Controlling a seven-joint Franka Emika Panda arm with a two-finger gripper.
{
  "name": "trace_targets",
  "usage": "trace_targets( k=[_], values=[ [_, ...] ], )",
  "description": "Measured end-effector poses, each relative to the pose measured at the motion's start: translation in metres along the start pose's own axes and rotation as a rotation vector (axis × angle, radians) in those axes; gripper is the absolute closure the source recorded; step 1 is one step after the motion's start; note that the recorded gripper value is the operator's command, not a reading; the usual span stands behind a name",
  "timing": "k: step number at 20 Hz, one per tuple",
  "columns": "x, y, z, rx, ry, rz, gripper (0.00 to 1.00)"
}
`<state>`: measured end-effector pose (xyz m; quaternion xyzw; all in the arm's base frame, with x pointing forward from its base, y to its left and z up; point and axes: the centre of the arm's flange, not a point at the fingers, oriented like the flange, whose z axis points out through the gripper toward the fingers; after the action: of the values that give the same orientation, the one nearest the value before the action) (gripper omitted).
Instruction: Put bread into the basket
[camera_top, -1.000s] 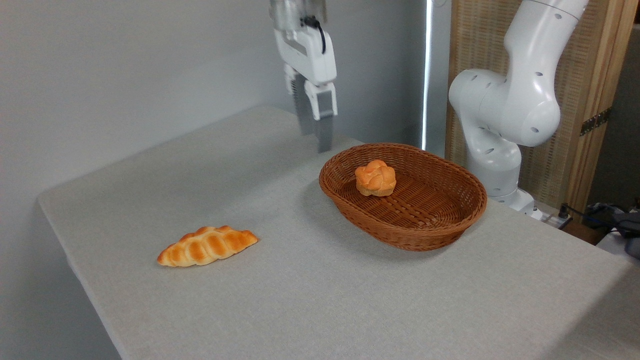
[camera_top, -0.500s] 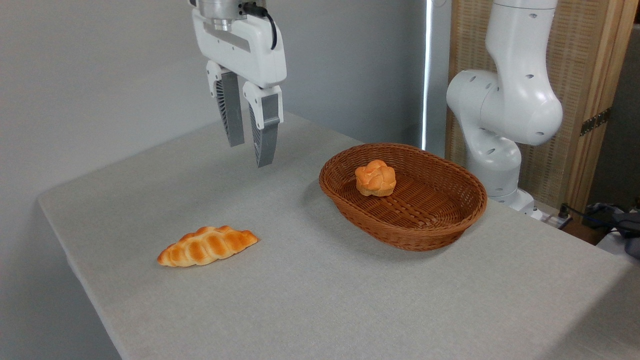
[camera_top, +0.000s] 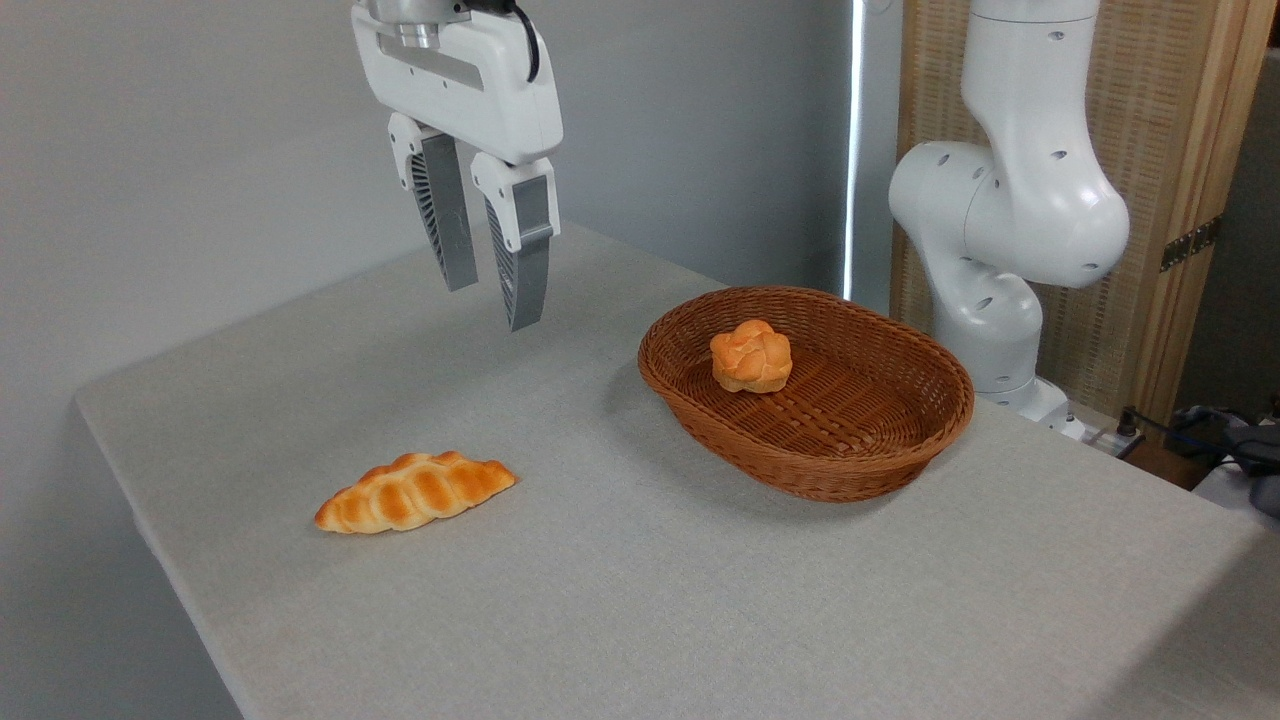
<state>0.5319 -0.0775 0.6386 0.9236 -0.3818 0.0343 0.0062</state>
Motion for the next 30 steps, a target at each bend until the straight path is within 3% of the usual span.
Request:
trace_targets(
  k=[12,18,30],
  values=[
    [0.006,0.005,0.006,-0.015,-0.019,0.014,0.0],
    [0.007,0.008,0.014,-0.001,-0.076,0.032,0.0],
    [-0.002,-0.006,0.012,0.006,-0.074,0.004,0.0]
  ],
)
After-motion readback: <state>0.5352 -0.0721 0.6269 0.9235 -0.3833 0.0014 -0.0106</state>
